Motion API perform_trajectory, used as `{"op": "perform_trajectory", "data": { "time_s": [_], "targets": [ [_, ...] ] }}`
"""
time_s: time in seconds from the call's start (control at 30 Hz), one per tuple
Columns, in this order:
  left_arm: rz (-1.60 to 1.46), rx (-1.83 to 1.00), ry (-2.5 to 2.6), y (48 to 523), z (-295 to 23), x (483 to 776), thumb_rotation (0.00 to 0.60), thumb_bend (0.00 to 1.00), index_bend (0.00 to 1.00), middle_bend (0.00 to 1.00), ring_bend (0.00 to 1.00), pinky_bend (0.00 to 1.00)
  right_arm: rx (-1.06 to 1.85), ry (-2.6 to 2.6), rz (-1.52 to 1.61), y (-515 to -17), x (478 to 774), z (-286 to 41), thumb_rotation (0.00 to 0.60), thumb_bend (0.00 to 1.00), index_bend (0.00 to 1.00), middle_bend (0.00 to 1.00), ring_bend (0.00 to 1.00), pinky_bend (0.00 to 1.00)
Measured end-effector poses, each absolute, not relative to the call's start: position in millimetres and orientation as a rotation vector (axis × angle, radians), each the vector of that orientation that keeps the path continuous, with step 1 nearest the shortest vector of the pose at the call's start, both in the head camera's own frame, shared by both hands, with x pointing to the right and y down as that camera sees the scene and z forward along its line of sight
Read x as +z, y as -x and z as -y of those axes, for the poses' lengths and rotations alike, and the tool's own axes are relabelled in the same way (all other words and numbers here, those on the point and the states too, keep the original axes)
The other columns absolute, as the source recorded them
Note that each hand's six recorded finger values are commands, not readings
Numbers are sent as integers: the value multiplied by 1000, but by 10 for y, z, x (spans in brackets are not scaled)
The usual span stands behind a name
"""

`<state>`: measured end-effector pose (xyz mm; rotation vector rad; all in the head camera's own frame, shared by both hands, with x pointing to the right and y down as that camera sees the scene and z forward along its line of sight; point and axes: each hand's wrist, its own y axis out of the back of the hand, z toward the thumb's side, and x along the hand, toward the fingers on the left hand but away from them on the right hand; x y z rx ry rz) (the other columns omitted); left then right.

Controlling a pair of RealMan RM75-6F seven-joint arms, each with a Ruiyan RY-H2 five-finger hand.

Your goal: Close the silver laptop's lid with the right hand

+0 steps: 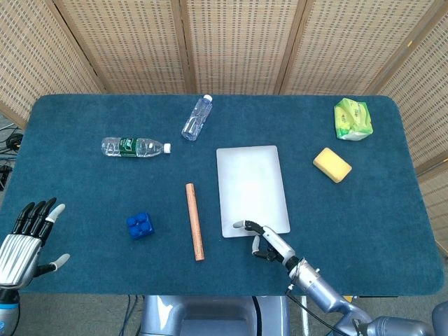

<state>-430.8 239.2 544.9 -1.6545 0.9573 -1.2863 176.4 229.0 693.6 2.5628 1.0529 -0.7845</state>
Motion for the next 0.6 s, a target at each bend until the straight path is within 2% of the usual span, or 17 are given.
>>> {"op": "perform_trajectory", "data": {
  "time_s": [0.3,0.43,0.6],
  "targets": [
    [-955,-1291,1654,4313,-2391,5462,600,65,0,0,0,0,-791,-2638,-1095,-1894,6782,-2228,600,996,207,194,102,125],
    [-955,-1290,1653,4310,-2397,5458,600,65,0,0,0,0,-851,-2733,-1116,-2052,6656,-2197,600,909,207,120,17,72],
    [-955,-1290,1651,4306,-2399,5453,600,65,0,0,0,0,-997,-2885,-1212,-2329,6500,-2160,600,785,181,9,0,19]
  ]
}}
